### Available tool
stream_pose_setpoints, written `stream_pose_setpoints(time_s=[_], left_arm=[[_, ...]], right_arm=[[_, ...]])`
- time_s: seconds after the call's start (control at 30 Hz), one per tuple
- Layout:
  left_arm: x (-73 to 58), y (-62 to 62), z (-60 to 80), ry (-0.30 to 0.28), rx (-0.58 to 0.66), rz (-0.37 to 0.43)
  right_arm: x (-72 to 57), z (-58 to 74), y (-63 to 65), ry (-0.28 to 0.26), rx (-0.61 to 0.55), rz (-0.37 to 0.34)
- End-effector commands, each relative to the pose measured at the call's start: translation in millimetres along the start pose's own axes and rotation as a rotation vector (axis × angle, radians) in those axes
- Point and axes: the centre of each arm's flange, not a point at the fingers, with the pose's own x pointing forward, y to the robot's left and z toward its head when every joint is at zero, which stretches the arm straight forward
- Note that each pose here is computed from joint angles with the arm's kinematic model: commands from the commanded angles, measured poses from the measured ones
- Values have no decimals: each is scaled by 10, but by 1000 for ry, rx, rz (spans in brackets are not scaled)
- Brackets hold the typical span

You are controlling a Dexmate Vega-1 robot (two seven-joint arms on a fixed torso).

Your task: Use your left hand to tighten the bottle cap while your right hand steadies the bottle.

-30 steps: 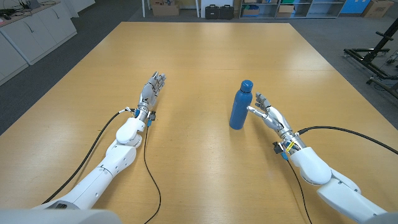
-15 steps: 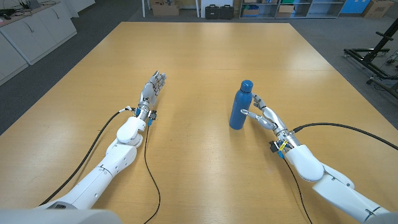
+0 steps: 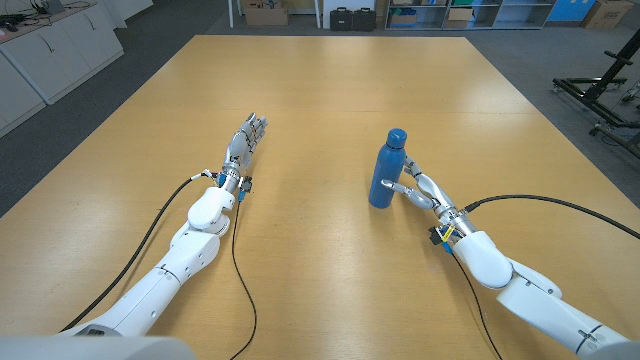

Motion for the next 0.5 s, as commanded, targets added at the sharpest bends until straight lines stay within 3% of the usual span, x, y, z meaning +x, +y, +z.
stream_pose_setpoints(time_s=[0.03,0.5], left_arm=[[-7,20,22,-4,5,10],[-21,25,-4,8,8,14]], right_arm=[[109,-32,122,0,0,20],[246,-78,269,-4,23,62]])
